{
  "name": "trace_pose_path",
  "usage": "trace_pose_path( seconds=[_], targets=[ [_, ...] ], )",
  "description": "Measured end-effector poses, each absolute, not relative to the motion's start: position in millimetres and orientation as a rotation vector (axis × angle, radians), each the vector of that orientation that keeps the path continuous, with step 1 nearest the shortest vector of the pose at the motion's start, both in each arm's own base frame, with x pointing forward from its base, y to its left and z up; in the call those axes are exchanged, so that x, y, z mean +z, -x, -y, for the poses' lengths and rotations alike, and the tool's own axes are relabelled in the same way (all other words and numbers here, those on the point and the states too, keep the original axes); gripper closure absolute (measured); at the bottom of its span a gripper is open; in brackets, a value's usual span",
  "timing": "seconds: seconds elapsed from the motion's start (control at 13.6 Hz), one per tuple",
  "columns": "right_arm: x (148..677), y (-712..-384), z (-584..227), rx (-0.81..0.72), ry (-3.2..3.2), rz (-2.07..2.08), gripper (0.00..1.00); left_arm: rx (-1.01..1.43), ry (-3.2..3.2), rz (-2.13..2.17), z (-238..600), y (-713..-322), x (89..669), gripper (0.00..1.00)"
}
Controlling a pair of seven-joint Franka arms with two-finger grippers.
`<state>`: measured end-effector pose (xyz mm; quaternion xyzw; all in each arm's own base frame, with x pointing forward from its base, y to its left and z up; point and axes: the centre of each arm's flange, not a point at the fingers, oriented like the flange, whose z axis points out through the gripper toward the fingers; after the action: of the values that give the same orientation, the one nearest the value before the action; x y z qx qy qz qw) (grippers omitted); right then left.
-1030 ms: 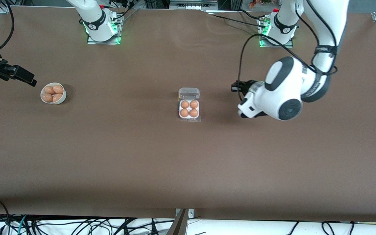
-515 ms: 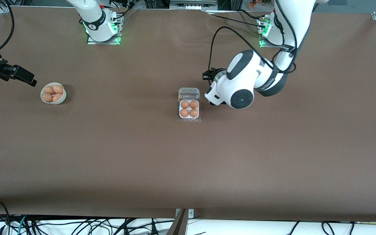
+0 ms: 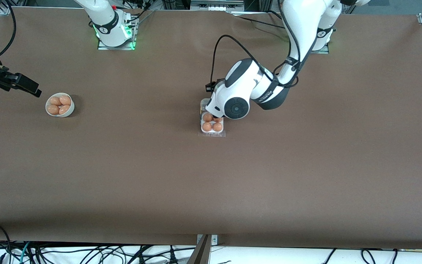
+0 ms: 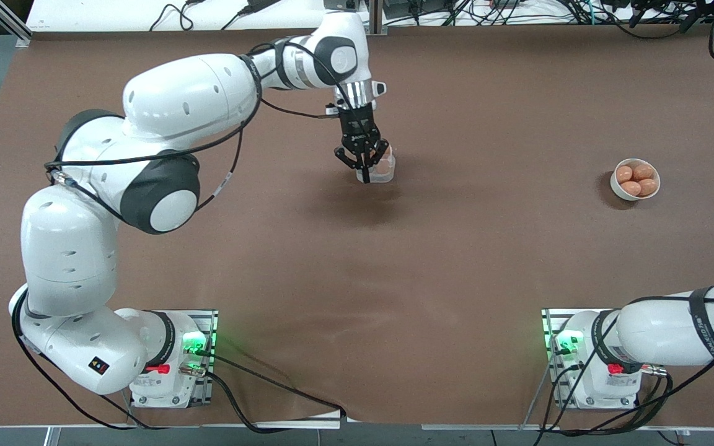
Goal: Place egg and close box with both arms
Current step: 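Reach the left gripper over the open carton lid, then push the carton lid down shut with the left gripper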
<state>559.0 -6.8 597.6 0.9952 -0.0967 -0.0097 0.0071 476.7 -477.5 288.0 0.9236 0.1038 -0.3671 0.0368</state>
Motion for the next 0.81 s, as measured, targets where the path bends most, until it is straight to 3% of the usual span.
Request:
trace_pose_path(
  seconds=[0.81],
  targets=[
    [598, -559, 7, -0.03, -3.114, 0.302, 0.0, -1.05, -2.852, -0.323, 509, -461, 254, 0.99]
  ],
)
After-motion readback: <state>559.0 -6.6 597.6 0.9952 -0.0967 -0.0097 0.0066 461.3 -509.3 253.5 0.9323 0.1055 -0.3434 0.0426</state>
